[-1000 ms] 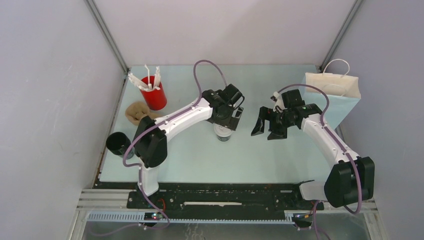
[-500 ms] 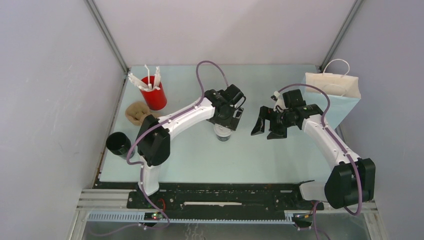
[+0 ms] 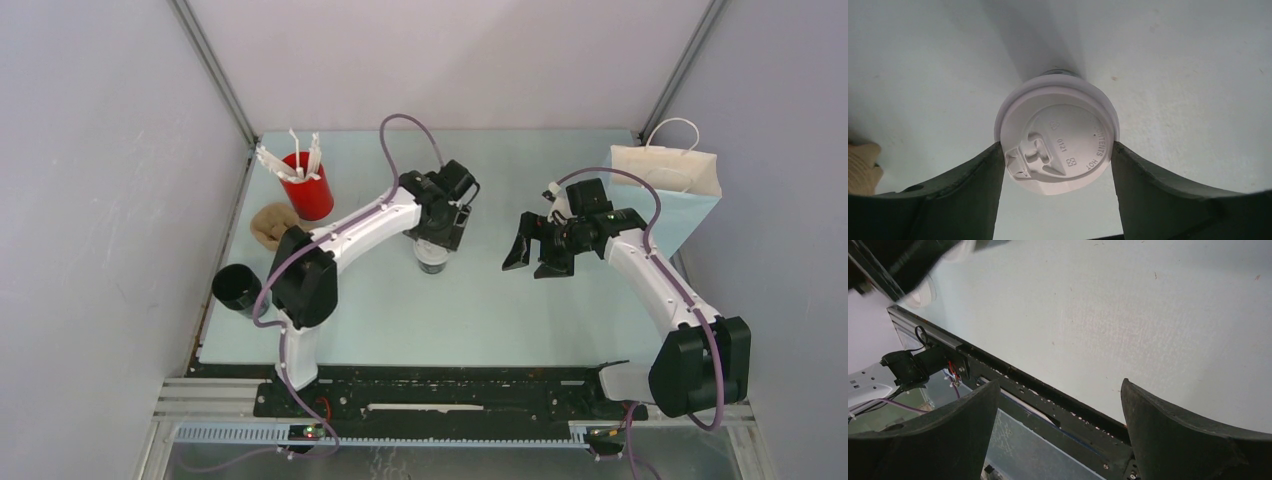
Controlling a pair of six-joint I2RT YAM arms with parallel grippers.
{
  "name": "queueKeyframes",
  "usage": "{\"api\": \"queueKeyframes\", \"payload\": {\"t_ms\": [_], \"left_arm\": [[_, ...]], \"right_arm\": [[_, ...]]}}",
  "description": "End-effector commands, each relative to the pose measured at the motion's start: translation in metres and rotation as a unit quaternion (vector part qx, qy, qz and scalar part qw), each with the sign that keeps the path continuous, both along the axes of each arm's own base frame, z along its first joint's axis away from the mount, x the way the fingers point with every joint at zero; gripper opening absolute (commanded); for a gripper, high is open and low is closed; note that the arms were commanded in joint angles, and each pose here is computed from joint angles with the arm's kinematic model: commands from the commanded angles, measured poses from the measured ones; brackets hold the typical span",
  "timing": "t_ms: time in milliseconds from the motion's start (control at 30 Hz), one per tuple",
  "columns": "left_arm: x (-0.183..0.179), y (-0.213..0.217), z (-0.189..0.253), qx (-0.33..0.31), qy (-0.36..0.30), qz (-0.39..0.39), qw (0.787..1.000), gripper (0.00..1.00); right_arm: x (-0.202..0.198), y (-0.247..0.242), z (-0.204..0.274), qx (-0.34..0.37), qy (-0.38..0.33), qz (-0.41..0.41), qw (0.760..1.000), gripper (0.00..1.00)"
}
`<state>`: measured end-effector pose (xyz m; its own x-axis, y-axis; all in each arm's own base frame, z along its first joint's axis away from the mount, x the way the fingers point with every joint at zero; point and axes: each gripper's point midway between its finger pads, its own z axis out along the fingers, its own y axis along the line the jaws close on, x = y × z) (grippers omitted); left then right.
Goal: Pack the takeout coffee
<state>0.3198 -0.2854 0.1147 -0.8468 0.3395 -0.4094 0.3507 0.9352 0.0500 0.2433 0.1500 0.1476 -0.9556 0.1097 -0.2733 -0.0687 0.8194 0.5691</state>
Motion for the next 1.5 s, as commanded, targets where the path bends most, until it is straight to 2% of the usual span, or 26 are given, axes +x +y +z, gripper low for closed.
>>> {"api": "queueKeyframes", "payload": {"t_ms": [0, 200, 333, 500, 667, 833, 1200, 1367, 1467], "left_arm": [[0.041, 0.048, 0.028, 0.010, -0.048, 0.053, 0.997, 0.73], [0.089, 0.113, 0.023, 0.016, -0.059, 0.131, 0.990, 0.74], [0.113, 0.139, 0.019, 0.015, -0.058, 0.161, 0.985, 0.74], [0.120, 0.158, 0.009, 0.028, -0.051, 0.174, 0.983, 0.76], [0.119, 0.162, 0.010, 0.026, -0.050, 0.172, 0.984, 0.87], [0.114, 0.164, 0.023, 0.018, -0.058, 0.172, 0.983, 1.00], [0.087, 0.176, 0.080, -0.005, -0.094, 0.181, 0.979, 1.00], [0.055, 0.171, 0.107, -0.052, -0.101, 0.166, 0.980, 1.00], [0.026, 0.148, 0.123, -0.116, -0.102, 0.130, 0.979, 1.00]], "right_arm": [[-0.002, -0.001, 0.006, 0.003, -0.018, 0.009, 1.000, 1.00], [-0.007, -0.001, 0.009, 0.005, -0.014, 0.007, 1.000, 0.99], [-0.010, -0.002, 0.011, 0.005, -0.012, 0.005, 1.000, 1.00], [-0.010, -0.001, 0.018, 0.013, -0.016, -0.002, 1.000, 0.99], [-0.007, 0.000, 0.028, 0.011, -0.024, -0.001, 1.000, 1.00], [-0.005, 0.001, 0.039, 0.010, -0.031, -0.002, 0.999, 1.00], [0.010, 0.006, 0.077, -0.025, -0.071, 0.005, 0.997, 0.99], [0.042, -0.012, 0.116, -0.090, -0.130, -0.017, 0.987, 0.99], [0.082, -0.052, 0.158, -0.178, -0.199, -0.089, 0.960, 0.98]]}}
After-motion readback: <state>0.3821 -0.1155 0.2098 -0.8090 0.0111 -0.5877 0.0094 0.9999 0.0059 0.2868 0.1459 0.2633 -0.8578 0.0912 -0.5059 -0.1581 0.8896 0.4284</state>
